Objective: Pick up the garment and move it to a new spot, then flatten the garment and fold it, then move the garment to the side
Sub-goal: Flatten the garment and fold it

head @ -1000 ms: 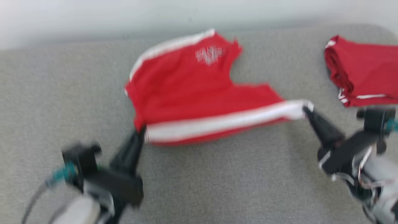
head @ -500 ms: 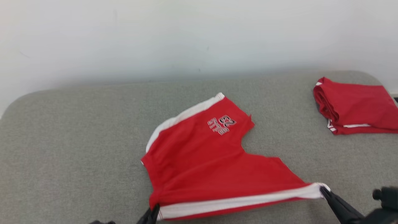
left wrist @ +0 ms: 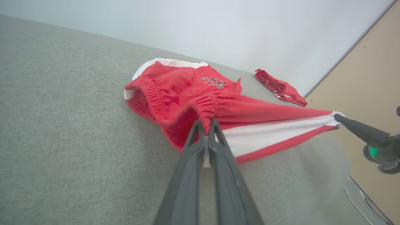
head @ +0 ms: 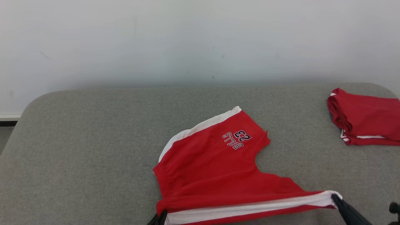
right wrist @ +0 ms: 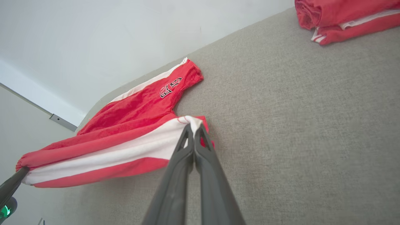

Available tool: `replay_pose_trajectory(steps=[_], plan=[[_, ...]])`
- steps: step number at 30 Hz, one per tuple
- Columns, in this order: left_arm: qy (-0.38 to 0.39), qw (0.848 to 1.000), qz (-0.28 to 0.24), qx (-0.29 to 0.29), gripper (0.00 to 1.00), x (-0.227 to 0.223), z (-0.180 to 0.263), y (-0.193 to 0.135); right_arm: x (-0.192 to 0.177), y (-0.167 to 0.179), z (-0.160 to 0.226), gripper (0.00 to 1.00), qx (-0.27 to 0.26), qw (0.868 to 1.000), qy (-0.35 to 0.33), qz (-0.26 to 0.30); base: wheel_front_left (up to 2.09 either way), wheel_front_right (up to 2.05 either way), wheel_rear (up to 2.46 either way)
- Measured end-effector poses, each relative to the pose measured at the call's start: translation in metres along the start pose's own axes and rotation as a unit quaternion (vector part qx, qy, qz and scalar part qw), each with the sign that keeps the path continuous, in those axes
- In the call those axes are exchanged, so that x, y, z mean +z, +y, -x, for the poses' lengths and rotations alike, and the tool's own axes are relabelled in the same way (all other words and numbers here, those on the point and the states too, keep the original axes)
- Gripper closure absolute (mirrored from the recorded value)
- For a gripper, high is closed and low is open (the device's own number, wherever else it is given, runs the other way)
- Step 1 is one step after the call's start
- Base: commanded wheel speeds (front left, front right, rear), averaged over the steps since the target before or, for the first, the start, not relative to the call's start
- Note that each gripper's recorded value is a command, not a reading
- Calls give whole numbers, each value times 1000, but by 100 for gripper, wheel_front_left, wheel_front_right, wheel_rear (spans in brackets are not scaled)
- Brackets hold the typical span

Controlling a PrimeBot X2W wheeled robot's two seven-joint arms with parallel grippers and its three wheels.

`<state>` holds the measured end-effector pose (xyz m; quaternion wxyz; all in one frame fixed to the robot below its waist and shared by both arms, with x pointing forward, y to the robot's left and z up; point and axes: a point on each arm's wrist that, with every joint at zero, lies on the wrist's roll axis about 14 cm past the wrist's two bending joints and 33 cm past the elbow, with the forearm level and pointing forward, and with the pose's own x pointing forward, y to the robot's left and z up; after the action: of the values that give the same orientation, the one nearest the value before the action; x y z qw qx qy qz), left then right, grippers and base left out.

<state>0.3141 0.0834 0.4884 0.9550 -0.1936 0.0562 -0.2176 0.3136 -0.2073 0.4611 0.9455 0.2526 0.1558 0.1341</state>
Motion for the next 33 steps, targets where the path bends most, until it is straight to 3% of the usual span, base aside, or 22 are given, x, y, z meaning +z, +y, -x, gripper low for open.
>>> replay_pose_trajectory(steps=[8, 16, 24, 33], plan=[[-29, 999, -19, -16, 100, 21, -20, -1, 67, 20, -53, 100, 32, 996, -61, 48, 0, 0, 0], [-49, 999, -15, -7, 100, 40, -58, 16, 104, 49, -137, 100, 54, 992, -65, 99, 0, 0, 0], [-33, 999, -20, 15, 100, 38, -95, 43, 103, 54, -218, 100, 32, 988, -25, 146, 0, 0, 0], [-7, 998, -20, 59, 100, 27, -116, 78, 77, 58, -275, 100, 26, 984, 7, 176, 0, 0, 0]])
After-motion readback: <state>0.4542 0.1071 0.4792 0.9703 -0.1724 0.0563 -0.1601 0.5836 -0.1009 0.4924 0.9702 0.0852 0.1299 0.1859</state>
